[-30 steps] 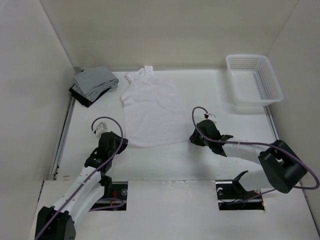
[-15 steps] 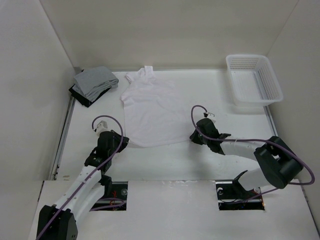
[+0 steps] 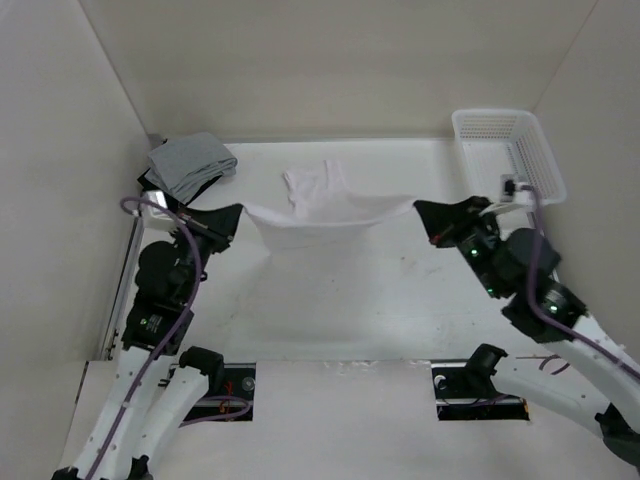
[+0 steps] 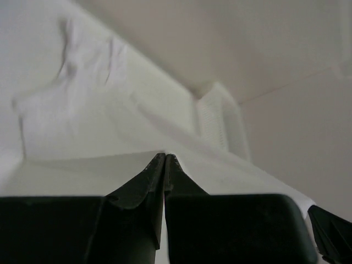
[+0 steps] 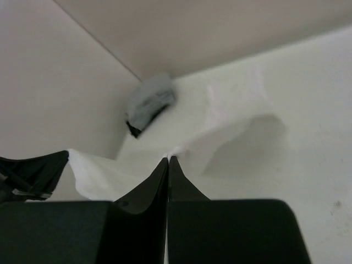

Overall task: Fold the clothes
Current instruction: Flatten the tank top out

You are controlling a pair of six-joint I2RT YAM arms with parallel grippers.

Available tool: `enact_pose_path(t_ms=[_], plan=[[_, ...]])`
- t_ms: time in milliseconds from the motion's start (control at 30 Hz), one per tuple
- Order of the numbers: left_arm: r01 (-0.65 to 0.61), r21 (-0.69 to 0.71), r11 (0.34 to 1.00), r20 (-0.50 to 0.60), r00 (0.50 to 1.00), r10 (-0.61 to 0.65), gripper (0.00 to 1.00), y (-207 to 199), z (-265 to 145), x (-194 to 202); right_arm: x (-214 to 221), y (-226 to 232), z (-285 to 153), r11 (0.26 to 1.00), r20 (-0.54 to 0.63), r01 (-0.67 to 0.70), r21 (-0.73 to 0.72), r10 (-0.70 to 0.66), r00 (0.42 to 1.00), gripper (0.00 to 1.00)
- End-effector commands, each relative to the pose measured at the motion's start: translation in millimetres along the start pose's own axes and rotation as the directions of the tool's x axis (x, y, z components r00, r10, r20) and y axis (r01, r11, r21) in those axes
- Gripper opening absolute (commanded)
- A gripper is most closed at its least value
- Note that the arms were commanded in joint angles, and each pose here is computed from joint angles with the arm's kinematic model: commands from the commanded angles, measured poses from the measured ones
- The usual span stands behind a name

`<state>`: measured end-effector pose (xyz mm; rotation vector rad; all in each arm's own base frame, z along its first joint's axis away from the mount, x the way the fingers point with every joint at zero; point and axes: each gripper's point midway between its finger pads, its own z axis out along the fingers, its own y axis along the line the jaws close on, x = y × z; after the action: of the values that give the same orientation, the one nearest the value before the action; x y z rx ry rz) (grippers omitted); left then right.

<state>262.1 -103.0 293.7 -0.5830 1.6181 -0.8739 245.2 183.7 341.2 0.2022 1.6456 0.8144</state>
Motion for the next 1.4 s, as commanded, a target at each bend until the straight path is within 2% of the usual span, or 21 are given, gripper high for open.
enact_pose_path(t_ms=[0,167,267,333,500,567,667,767,833,900,1033,1167,1267,1367], plan=[[-0.016,0.234,0.972,0.199,0.979,-0.031,0.0,-95.6,-39.7,-78.5,-82.3,32.5,-40.6,0.995,0.138,0.102,0.001,-0.102,0.985,0.0],[-0.057,0.421,0.905,0.394,0.91,-0.126,0.0,-180.1,-105.0,-160.3,-185.0,94.9,-88.0,0.987,0.302,0.139,-0.083,-0.108,0.947,0.0],[-0.088,0.458,0.884,0.451,0.88,-0.146,0.0,-205.7,-123.7,-186.1,-218.2,120.4,-98.5,0.978,0.345,0.177,-0.112,-0.129,0.93,0.0],[-0.096,0.454,0.886,0.466,0.873,-0.144,0.0,-212.7,-118.3,-194.1,-225.2,132.8,-95.3,0.97,0.359,0.214,-0.114,-0.161,0.919,0.0],[-0.085,0.392,0.916,0.444,0.89,-0.107,0.0,-203.5,-67.1,-188.3,-204.2,128.0,-46.9,0.954,0.347,0.298,-0.031,-0.27,0.898,0.0],[-0.065,0.321,0.945,0.414,0.907,-0.079,0.0,-180.6,-26.8,-175.0,-183.8,115.4,-12.9,0.952,0.303,0.304,-0.037,-0.279,0.911,0.0],[-0.005,0.167,0.986,0.331,0.942,-0.051,0.0,-120.7,47.6,-147.0,-158.1,88.5,45.2,0.963,0.209,0.26,-0.064,-0.242,0.948,0.0],[0.058,0.057,0.997,0.275,0.959,-0.071,0.0,-61.9,112.6,-140.0,-147.2,61.8,103.7,0.972,0.136,0.224,-0.065,-0.214,0.967,0.0],[0.073,0.025,0.997,0.255,0.964,-0.077,0.0,-46.7,140.8,-144.1,-152.1,49.6,134.5,0.976,0.116,0.213,-0.043,-0.207,0.971,0.0],[0.06,0.032,0.998,0.244,0.968,-0.066,0.0,-53.2,165.1,-152.3,-166.9,44.1,159.9,0.977,0.121,0.214,-0.022,-0.21,0.97,0.0],[0.026,0.097,0.995,0.264,0.963,-0.05,0.0,-91.7,183.8,-183.0,-208.5,57.3,177.9,0.976,0.173,0.216,-0.021,-0.209,0.963,0.0],[-0.016,0.166,0.986,0.316,0.948,-0.038,0.0,-133.0,172.4,-214.2,-241.0,78.0,173.6,0.974,0.224,0.223,-0.042,-0.209,0.952,0.0],[-0.057,0.177,0.982,0.358,0.934,-0.011,0.0,-146.5,157.6,-228.1,-254.4,81.9,164.5,0.973,0.242,0.228,-0.038,-0.212,0.947,0.0],[-0.06,0.165,0.984,0.361,0.933,-0.004,0.0,-140.7,150.1,-223.8,-247.9,74.9,157.4,0.974,0.223,0.227,-0.023,-0.216,0.951,0.0]])
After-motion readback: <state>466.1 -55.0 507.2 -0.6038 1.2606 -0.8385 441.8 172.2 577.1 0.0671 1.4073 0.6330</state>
